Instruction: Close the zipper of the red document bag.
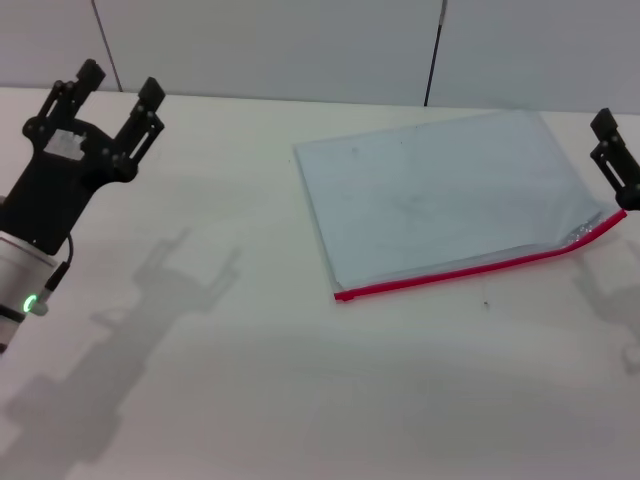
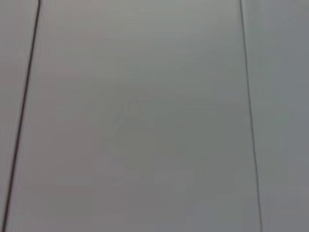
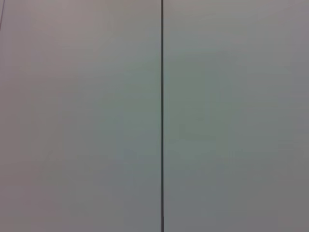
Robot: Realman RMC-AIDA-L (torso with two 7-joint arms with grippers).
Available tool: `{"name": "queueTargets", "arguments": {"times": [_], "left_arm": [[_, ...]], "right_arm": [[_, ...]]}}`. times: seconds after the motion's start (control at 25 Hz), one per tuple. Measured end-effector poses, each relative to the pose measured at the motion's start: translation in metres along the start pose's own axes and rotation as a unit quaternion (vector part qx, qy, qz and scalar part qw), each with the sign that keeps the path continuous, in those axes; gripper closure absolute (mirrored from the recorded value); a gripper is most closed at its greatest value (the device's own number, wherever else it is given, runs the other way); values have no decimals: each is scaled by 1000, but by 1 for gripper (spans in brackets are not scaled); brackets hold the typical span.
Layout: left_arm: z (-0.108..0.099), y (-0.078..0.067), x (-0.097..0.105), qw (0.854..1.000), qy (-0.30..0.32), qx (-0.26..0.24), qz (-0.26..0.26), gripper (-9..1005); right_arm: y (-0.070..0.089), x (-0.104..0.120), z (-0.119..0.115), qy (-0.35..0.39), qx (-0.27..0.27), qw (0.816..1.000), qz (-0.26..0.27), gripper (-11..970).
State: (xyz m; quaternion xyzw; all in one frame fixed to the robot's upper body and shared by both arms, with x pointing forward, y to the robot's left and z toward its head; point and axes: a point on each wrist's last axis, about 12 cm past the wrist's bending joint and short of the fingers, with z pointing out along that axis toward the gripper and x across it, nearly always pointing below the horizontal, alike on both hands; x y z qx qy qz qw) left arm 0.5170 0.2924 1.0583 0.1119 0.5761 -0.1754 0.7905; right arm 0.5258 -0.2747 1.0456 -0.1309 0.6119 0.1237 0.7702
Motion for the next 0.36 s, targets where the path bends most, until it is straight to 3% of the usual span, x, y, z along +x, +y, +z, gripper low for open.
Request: {"name": "queueTargets", "arguments": {"times": [0.36], "left_arm": [[5,1,0,1000,7,15,-10,258]], "right_arm": [[1,-2,2,-7,-4,1000,0,198]]}}
